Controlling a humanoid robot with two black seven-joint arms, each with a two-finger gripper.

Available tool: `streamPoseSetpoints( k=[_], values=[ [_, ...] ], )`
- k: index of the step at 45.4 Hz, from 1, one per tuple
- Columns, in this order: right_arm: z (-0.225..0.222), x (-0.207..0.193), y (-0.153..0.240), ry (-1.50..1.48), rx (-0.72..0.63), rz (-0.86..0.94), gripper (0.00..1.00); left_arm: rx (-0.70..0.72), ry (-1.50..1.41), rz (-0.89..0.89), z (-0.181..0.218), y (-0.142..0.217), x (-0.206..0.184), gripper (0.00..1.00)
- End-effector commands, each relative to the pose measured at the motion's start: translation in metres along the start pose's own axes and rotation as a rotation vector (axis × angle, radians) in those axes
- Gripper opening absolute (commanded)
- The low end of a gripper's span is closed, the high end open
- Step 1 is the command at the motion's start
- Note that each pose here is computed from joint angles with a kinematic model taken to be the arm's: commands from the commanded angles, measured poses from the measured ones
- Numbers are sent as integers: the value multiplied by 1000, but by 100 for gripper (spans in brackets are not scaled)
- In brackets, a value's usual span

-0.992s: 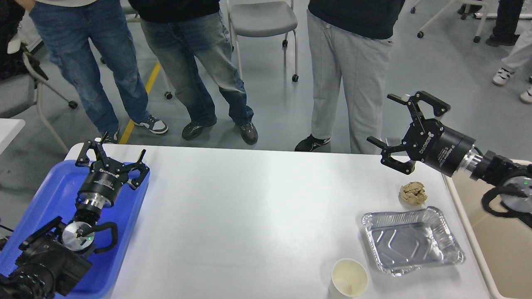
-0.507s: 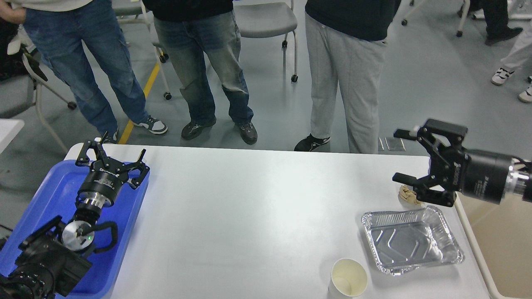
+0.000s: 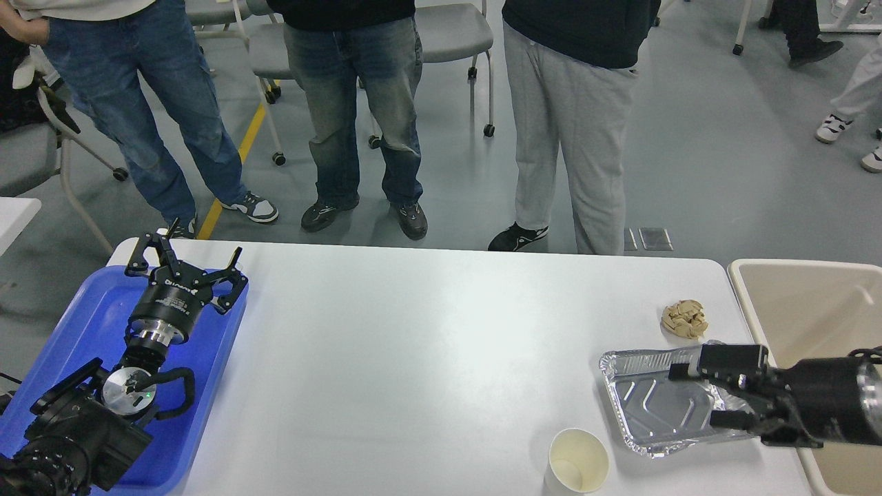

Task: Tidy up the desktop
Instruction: 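Lower the right gripper past the foil tray toward the paper cup, then close the right gripper around the white paper cup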

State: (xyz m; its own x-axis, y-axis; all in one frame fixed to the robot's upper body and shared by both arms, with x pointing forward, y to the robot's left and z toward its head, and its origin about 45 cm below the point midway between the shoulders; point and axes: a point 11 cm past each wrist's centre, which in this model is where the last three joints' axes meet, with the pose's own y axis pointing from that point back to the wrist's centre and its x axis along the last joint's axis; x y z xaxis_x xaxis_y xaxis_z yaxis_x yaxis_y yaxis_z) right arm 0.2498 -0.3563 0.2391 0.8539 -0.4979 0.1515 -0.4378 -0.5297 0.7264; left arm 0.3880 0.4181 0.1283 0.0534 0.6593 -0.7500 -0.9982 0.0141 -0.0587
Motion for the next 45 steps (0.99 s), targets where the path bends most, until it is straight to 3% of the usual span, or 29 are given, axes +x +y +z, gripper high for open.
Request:
streamPoseSetpoints(
  k=[1,45],
  values=[
    [23,-21,-14,76,-84,-21,100,0,0,0,0,0,0,100],
    [36,-55,-106,47,-62,-85,100,0,0,0,0,0,0,100]
  ],
)
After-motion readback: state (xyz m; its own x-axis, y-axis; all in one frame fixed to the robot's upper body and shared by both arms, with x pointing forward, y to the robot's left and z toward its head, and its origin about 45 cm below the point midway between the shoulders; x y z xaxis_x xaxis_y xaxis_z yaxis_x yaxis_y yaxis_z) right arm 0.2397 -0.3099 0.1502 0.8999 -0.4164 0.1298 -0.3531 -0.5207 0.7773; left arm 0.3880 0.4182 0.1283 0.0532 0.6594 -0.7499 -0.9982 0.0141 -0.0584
